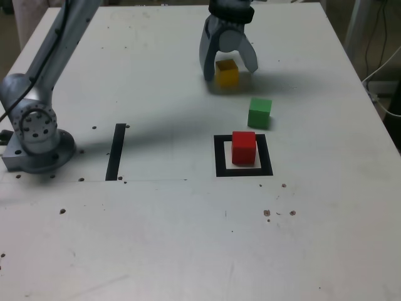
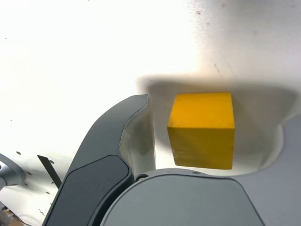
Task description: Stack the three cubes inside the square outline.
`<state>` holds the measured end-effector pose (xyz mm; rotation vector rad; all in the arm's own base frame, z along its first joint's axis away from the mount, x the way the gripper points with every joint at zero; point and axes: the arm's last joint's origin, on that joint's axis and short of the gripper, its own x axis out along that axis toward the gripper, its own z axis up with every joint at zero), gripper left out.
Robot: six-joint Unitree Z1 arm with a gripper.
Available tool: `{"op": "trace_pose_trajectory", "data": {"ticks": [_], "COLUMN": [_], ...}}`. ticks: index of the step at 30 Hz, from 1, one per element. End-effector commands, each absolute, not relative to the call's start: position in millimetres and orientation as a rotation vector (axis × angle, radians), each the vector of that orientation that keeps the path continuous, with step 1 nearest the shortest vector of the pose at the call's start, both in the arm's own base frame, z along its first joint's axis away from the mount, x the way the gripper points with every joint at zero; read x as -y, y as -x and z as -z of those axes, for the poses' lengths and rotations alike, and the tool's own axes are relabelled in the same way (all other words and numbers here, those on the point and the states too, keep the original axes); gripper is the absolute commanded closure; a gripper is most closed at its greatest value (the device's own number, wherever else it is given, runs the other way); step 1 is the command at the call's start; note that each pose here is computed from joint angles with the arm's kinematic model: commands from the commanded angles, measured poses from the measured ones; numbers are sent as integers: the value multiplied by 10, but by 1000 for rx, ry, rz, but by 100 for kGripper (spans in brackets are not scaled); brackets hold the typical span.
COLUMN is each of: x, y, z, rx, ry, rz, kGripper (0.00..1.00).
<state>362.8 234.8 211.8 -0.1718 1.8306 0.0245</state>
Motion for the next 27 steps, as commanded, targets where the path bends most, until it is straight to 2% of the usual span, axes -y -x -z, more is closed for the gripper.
{"op": "trace_pose_trajectory", "data": {"ticks": [1,4,8,21,27], "x": [-2356,-2352,-2348,-2331,-2281], "y": [-3632,-3633,-3638,-3648,-3619], "z": [-2099,-2089,-2066,-2081,-2210], "rx": [-1836,-1840,-1846,-1844,-1833], "ry": [175,173,172,169,153], "rz": [-19,-11,-2,2,-3], "kGripper": [48,63,72,72,72]}}
